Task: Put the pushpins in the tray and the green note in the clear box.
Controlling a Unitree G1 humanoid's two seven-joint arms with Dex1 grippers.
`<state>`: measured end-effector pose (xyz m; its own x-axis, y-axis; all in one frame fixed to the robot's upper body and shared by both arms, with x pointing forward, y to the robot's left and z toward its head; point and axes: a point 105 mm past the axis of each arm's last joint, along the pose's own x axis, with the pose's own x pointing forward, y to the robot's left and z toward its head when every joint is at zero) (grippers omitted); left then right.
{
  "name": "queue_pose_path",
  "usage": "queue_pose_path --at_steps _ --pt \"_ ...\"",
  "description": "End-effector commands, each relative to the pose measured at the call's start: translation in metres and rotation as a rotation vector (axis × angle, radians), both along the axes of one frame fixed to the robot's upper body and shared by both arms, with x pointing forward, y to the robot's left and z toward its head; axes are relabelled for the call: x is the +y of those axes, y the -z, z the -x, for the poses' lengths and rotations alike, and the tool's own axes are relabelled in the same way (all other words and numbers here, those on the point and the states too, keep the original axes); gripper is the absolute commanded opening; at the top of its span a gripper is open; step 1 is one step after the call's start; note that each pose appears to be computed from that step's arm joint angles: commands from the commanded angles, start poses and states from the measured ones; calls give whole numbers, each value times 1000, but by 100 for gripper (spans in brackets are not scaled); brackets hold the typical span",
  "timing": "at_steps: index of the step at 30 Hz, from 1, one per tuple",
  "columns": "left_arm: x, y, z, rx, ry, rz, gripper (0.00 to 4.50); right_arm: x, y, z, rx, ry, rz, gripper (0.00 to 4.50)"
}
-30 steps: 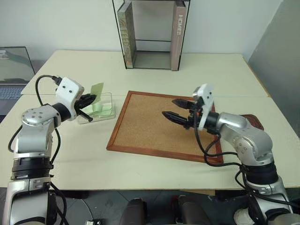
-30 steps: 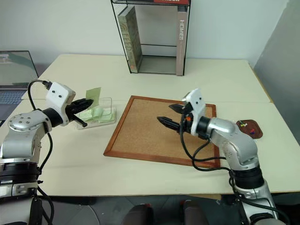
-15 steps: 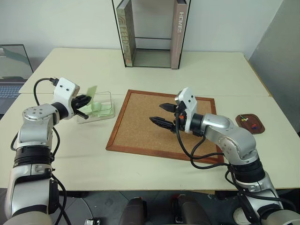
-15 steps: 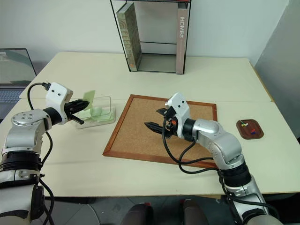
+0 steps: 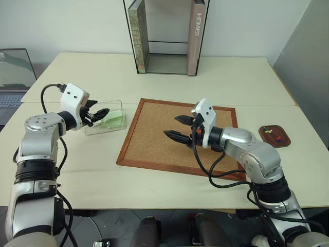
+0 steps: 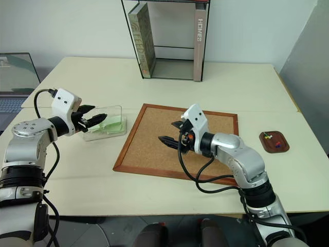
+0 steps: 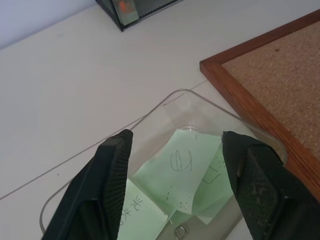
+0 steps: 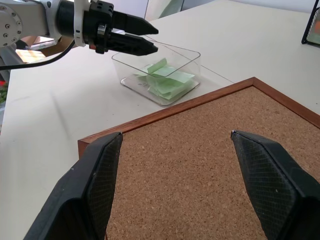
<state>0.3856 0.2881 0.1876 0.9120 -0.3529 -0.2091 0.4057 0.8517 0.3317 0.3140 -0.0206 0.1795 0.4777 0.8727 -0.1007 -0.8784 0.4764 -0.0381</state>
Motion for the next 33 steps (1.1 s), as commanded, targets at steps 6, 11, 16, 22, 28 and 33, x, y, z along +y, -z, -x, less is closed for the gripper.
queue_pose_path --at_steps 6,11,16,22,28,33 --pt "-22 -35 22 -154 145 50 350 -12 -12 5 -80 27 -36 369" --pt "-62 -35 34 -206 233 99 350 -47 -15 9 -197 124 -86 369" --pt "-92 -2 40 -149 196 106 350 -90 0 -4 -256 372 -97 369" --pt "-130 30 64 -103 229 156 350 -118 24 1 -267 528 -92 369" --pt "-120 41 72 -108 173 152 350 -119 32 18 -267 522 -100 369" --pt "-113 41 80 -98 144 140 350 -112 38 28 -259 463 -90 369"
